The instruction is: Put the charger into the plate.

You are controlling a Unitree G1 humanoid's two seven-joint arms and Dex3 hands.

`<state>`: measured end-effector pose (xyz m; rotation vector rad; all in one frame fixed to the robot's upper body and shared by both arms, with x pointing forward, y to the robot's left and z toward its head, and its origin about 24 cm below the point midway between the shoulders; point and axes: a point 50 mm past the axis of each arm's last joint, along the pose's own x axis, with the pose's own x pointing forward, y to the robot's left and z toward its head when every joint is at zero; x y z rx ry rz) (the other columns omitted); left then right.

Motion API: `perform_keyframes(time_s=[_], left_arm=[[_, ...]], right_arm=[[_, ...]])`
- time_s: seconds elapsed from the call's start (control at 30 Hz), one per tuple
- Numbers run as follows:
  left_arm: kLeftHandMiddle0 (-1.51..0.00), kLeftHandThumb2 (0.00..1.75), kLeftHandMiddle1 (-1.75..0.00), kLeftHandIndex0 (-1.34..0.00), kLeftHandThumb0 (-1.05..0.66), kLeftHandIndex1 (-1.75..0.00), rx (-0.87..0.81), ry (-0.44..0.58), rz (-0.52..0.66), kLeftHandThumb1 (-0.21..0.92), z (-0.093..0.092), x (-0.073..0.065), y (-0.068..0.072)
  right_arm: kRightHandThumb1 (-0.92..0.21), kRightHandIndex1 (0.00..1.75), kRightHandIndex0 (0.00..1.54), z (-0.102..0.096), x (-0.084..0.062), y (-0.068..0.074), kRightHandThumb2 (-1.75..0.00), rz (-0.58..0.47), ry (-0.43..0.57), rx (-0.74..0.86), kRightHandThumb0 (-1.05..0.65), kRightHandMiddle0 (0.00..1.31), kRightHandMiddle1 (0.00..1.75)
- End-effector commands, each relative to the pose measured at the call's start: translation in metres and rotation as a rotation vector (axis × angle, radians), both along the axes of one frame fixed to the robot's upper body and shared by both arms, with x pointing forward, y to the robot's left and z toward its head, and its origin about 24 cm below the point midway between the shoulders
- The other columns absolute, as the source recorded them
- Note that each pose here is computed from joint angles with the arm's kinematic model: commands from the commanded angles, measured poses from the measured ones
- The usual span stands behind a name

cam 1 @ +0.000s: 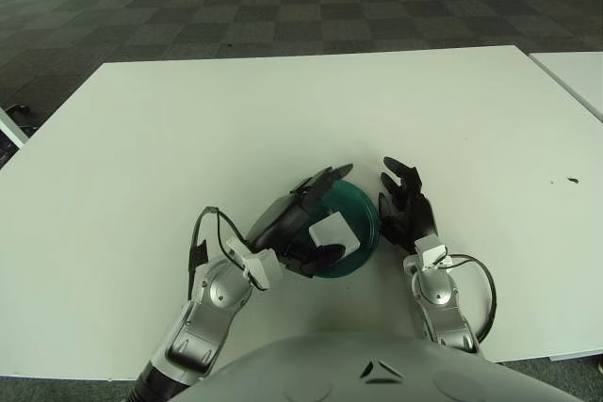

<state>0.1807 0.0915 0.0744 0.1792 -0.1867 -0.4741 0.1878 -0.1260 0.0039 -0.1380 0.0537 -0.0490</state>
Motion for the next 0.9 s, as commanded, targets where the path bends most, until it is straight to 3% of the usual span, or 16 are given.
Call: perform_keyframes(time_s=[0.0,0.07,0.27,0.63,0.87], left_arm=[[-0.12,0.98,0.0,-0.01,-1.05,-0.24,-0.239,0.2,0.185,0.92,-0.015,0.008,0.013],[-0.18,1.0,-0.01,0.0,-1.05,-0.41,-0.283,0.237,0.222,0.92,-0.018,0.008,0.018],[-0.27,1.03,-0.01,0.0,-1.02,-0.63,-0.319,0.321,0.325,0.92,-0.027,0.008,0.038],[-0.33,1.04,-0.02,0.0,-0.97,-0.74,-0.302,0.347,0.422,0.92,-0.036,0.016,0.052],[-0.37,1.04,-0.03,-0.01,-0.94,-0.76,-0.259,0.34,0.457,0.92,-0.041,0.013,0.06]], right_arm=[[-0.92,0.02,0.41,-0.016,-0.01,-0.002,-0.79,-0.02,0.127,0.037,-0.68,0.0,0.75],[-0.92,0.03,0.42,-0.016,-0.01,-0.003,-0.78,-0.022,0.132,0.046,-0.68,0.0,0.75],[-0.92,0.02,0.42,-0.016,-0.01,-0.003,-0.76,-0.023,0.147,0.052,-0.67,0.0,0.72],[-0.92,0.02,0.43,-0.013,-0.014,-0.002,-0.74,-0.013,0.159,0.069,-0.65,0.0,0.73],[-0.92,0.01,0.41,-0.011,-0.015,-0.003,-0.74,-0.014,0.163,0.082,-0.65,0.0,0.73]])
